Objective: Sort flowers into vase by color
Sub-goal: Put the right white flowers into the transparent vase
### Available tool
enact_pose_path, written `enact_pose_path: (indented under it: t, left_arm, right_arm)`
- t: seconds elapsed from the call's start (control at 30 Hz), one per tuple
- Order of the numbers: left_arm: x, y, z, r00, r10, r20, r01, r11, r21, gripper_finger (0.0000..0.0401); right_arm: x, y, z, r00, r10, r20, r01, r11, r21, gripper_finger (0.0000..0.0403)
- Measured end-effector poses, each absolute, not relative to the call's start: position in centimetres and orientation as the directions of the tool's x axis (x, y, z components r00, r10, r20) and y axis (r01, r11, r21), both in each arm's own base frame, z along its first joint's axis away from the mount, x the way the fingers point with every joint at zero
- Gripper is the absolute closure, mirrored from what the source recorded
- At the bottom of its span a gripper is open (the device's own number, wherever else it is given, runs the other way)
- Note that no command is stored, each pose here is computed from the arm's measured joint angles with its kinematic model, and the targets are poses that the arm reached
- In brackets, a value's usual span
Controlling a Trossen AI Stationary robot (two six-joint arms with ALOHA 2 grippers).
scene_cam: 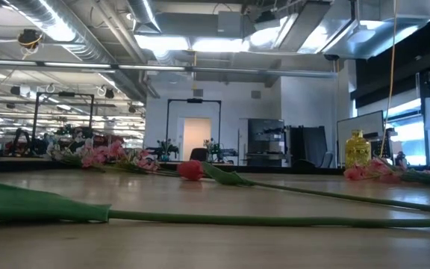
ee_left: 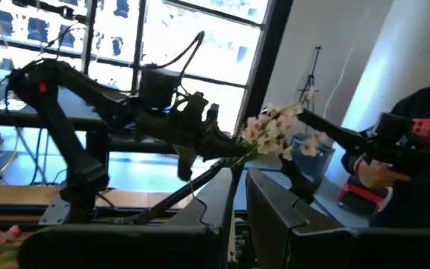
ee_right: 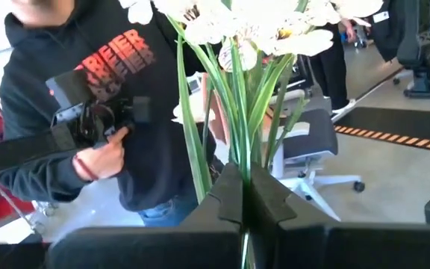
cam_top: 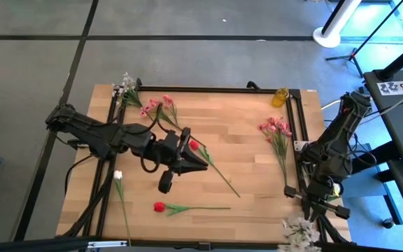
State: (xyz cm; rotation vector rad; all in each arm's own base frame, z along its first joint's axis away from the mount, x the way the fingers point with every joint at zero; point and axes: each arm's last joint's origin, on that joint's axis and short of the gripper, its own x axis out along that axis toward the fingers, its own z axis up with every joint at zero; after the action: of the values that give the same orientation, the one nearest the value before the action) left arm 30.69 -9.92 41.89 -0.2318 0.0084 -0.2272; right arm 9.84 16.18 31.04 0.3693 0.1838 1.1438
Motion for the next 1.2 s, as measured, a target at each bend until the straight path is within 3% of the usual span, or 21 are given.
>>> enact_pose_path:
  t: [0.17, 0.43, 0.6, 1.2]
  left_arm:
    - [31.1, -9.2, 41.7, 0.978, -0.209, 0.01, 0.206, 0.951, -0.231, 0.0364]
    - [31.2, -8.8, 41.7, 0.98, -0.197, 0.011, 0.193, 0.947, -0.257, 0.0364]
    - [31.2, -8.9, 41.7, 0.98, -0.201, 0.011, 0.197, 0.946, -0.257, 0.0364]
    - [30.5, -11.0, 41.7, 0.964, -0.267, 0.01, 0.259, 0.924, -0.282, 0.0364]
  right_arm:
    - [9.1, 16.7, 30.8, 0.383, 0.923, 0.025, -0.864, 0.348, 0.364, 0.0402]
    - [8.8, 17.0, 30.9, 0.441, 0.897, 0.021, -0.847, 0.408, 0.34, 0.0401]
    - [8.7, 17.0, 31.5, 0.414, 0.909, 0.039, -0.861, 0.378, 0.341, 0.0401]
    - [8.8, 17.0, 30.1, 0.425, 0.904, -0.03, -0.856, 0.413, 0.31, 0.0401]
